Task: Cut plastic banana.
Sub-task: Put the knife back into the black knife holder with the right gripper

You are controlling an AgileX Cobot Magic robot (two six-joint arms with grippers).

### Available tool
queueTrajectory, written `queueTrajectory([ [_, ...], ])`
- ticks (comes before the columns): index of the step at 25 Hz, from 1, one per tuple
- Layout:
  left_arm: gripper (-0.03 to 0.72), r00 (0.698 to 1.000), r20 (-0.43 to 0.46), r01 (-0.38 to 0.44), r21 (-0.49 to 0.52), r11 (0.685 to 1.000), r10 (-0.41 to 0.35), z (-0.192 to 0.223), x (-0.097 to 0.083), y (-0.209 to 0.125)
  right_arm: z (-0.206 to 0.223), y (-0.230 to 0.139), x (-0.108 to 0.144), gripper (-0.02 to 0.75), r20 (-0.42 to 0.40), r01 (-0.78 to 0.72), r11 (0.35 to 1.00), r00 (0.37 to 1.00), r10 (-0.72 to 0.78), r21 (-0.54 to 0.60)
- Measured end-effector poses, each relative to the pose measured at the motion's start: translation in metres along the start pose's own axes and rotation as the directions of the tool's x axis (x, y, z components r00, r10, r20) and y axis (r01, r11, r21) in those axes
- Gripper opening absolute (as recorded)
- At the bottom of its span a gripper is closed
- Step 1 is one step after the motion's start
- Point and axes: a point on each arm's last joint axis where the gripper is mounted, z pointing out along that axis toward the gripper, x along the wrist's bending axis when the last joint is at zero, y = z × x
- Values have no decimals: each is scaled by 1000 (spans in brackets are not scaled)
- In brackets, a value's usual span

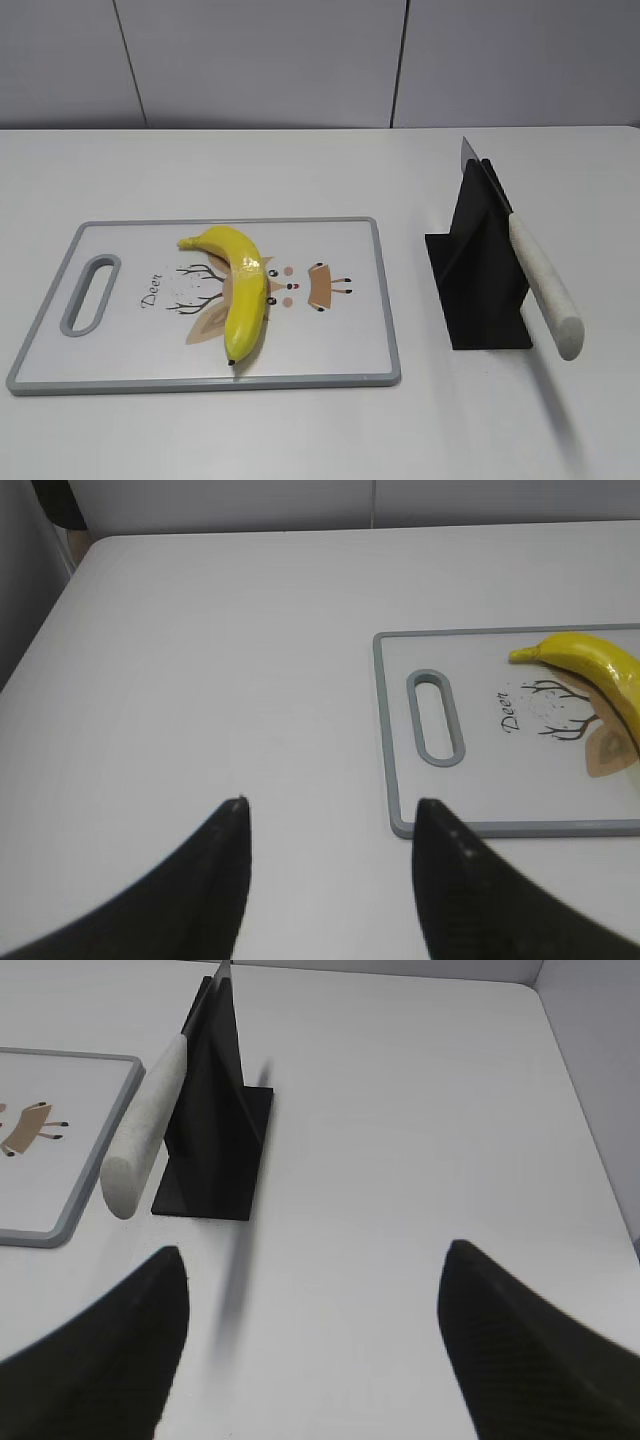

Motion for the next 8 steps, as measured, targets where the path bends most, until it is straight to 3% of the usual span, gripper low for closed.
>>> queueTrajectory([
  [8, 489, 1000, 0, 0, 0, 1000, 0, 0, 0, 0, 0, 0, 0, 589, -1, -2, 1000, 1000, 2, 0],
])
